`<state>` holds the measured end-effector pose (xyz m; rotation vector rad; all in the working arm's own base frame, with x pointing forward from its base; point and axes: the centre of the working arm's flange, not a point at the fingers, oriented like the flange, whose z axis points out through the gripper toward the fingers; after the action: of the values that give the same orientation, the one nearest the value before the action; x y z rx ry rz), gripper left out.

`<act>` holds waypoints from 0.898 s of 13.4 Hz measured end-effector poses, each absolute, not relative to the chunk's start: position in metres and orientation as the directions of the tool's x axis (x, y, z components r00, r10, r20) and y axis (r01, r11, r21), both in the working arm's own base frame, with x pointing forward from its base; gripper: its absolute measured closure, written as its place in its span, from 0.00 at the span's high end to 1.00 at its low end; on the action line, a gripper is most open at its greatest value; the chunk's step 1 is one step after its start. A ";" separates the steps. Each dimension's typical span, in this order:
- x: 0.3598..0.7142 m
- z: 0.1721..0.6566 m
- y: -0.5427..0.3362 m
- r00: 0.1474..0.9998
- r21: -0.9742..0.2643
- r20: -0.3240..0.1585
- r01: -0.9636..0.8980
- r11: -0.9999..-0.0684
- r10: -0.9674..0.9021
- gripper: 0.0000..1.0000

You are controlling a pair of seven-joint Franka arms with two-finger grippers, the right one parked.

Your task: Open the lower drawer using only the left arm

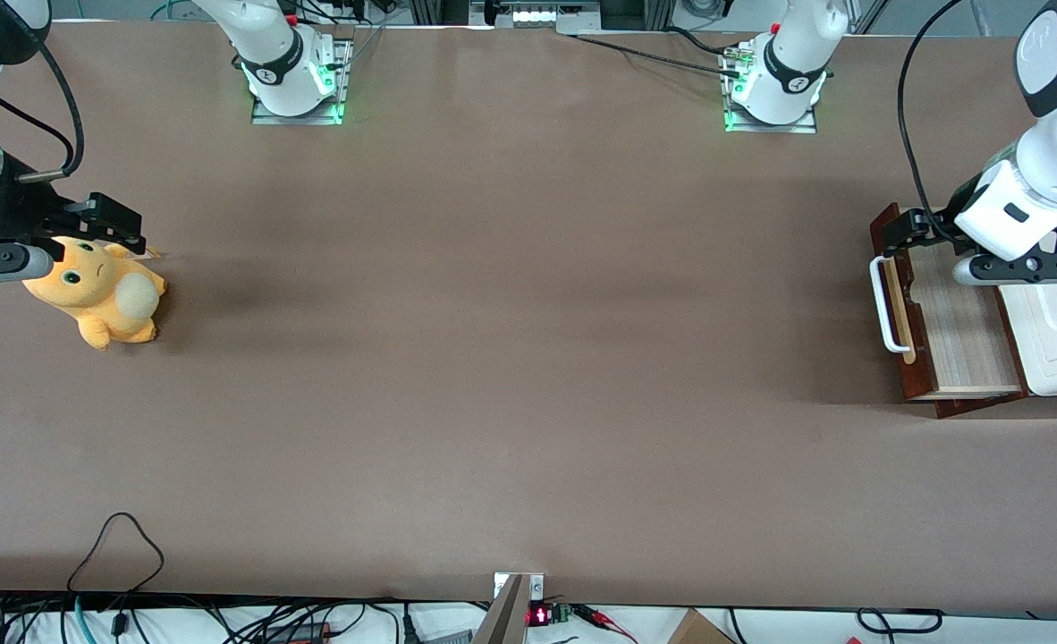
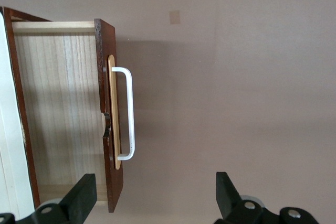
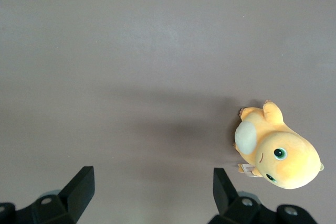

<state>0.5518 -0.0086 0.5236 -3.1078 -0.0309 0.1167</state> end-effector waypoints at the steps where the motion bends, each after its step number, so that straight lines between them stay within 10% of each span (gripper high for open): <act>1: 0.552 0.524 -0.010 0.997 -0.032 -0.073 0.013 -0.999 0.015 1.00; 12: 0.553 0.526 -0.015 0.998 -0.031 -0.064 -0.003 -1.000 -0.001 1.00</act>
<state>0.5526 -0.0149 0.5260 -3.1090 0.0036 0.0998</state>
